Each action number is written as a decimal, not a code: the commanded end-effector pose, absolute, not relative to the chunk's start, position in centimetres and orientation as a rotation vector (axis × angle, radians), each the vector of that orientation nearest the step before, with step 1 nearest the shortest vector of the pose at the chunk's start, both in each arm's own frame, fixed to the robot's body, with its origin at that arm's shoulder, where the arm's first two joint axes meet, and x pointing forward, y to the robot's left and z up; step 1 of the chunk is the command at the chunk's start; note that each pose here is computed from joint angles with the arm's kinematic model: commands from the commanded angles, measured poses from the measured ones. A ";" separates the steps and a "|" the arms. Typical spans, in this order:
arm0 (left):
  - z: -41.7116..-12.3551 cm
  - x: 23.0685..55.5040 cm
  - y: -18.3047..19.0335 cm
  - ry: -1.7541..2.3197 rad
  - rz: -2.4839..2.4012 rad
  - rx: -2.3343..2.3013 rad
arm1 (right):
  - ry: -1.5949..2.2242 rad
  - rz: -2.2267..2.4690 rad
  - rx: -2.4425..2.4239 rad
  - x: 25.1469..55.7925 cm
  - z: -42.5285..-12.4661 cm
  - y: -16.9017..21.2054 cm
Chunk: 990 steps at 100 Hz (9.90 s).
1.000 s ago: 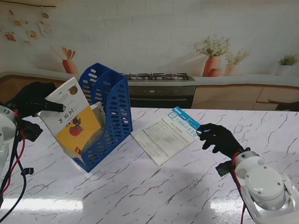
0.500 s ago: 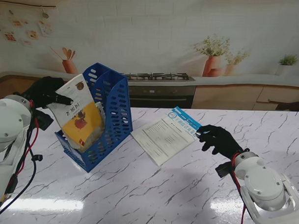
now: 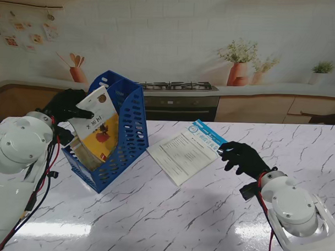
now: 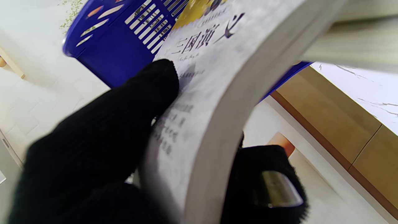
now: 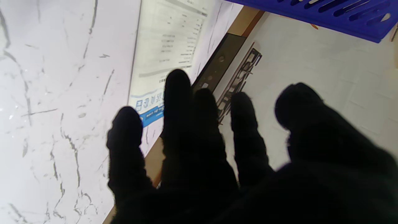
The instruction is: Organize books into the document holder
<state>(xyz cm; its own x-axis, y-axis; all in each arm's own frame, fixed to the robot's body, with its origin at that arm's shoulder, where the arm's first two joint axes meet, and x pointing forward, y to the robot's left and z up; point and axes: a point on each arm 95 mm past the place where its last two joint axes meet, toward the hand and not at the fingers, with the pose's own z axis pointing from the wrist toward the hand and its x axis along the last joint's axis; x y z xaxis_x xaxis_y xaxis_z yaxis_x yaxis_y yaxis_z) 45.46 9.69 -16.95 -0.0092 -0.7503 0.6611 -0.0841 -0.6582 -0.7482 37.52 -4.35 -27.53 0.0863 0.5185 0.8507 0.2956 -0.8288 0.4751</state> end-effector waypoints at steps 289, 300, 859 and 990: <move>-22.0 41.0 6.0 0.958 -1.748 -1.542 | 0.793 1.815 2.234 37.4 -28.8 -4.6; -21.4 40.8 5.8 0.944 -1.758 -1.530 | 0.788 1.815 2.233 37.4 -28.8 -4.6; -31.2 37.0 -3.5 1.156 -2.135 -1.948 | 1.776 1.678 1.680 40.0 -32.8 2.9; -31.7 37.2 -3.4 1.139 -2.124 -2.005 | 2.384 1.540 1.671 31.4 -37.2 -0.2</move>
